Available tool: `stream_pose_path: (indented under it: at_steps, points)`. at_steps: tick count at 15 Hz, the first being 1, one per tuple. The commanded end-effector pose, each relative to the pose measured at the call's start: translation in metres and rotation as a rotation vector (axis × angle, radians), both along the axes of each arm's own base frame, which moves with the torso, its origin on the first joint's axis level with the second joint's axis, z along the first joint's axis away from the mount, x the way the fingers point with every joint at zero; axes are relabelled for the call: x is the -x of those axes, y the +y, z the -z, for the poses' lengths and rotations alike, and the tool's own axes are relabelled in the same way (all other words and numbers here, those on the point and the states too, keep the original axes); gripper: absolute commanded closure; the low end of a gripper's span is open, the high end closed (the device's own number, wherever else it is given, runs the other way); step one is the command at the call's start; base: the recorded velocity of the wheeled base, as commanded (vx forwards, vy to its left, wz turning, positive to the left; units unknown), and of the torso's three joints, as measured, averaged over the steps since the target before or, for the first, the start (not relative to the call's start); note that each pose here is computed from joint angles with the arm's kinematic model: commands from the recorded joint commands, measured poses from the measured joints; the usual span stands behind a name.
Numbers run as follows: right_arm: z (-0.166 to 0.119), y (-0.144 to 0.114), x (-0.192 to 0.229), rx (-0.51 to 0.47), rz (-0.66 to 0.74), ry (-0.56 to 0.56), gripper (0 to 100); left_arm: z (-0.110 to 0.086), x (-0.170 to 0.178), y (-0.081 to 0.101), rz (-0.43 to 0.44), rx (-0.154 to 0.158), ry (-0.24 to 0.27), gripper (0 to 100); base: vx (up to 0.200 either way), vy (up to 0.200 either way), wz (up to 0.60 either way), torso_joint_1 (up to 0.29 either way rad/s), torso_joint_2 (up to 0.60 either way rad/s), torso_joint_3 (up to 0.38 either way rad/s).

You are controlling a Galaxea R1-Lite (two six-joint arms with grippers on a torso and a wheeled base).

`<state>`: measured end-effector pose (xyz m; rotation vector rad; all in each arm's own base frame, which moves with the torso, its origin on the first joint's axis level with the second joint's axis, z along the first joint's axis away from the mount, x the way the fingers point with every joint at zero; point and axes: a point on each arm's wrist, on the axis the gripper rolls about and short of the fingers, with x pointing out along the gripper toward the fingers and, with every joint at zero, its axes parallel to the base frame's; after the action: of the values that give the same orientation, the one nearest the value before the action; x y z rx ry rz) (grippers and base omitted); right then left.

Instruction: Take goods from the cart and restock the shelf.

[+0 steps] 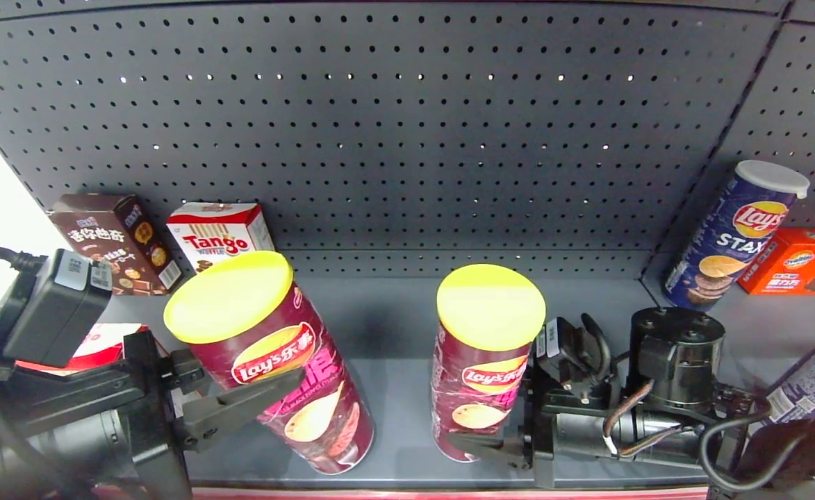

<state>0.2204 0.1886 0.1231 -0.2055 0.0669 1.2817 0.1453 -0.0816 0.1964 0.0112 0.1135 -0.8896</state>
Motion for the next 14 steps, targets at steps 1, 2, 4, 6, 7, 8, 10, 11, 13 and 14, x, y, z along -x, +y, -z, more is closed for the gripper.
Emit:
stream_pose_path:
  at_steps: [1, 2, 4, 6, 7, 8, 10, 11, 13, 14]
  points:
    - [-0.002, 0.0, 0.001, -0.006, 0.0, -0.012, 0, 0.0, 0.0, 0.0, 0.001, 0.0, 0.001, 100, 0.0, 0.0, 0.0, 0.0, 0.0, 0.0]
    - [-0.003, -0.001, 0.0, -0.008, 0.004, -0.015, 0, 0.0, 0.0, 0.0, 0.0, 0.0, 0.001, 100, 0.0, 0.0, 0.0, 0.0, 0.0, 0.0]
    - [-0.013, -0.005, 0.003, -0.027, 0.012, -0.04, 0, 0.0, 0.0, 0.0, 0.001, 0.001, -0.001, 100, 0.0, 0.0, 0.0, 0.0, 0.0, 0.0]
    - [-0.021, -0.008, 0.006, -0.045, 0.014, -0.063, 0, 0.0, 0.0, 0.0, 0.001, 0.001, -0.002, 100, 0.0, 0.0, 0.0, 0.0, 0.0, 0.0]
    - [-0.027, -0.012, 0.008, -0.057, 0.02, -0.079, 0, 0.0, 0.0, 0.0, 0.001, 0.001, -0.002, 100, 0.0, 0.0, 0.0, 0.0, 0.0, 0.0]
    - [-0.031, -0.014, 0.01, -0.066, 0.032, -0.094, 0, 0.0, 0.0, 0.0, 0.001, 0.001, -0.002, 100, 0.0, 0.0, 0.0, 0.0, 0.0, 0.0]
    - [-0.043, -0.021, 0.018, -0.088, 0.052, -0.124, 0, 0.0, 0.0, 0.0, 0.001, 0.0, 0.001, 100, 0.0, 0.0, 0.0, 0.0, 0.0, 0.0]
    - [-0.047, -0.024, 0.022, -0.097, 0.053, -0.135, 0, 0.001, 0.001, 0.0, 0.001, -0.001, 0.002, 100, 0.0, 0.0, 0.0, 0.0, 0.0, 0.0]
    - [-0.057, -0.031, 0.03, -0.12, 0.058, -0.166, 0, 0.001, 0.001, 0.0, 0.003, -0.002, 0.003, 100, 0.0, 0.0, 0.0, 0.0, 0.0, 0.0]
    - [-0.061, -0.033, 0.032, -0.129, 0.06, -0.179, 0, 0.002, 0.001, 0.0, 0.003, -0.002, 0.005, 100, 0.0, 0.0, 0.0, 0.0, 0.0, 0.0]
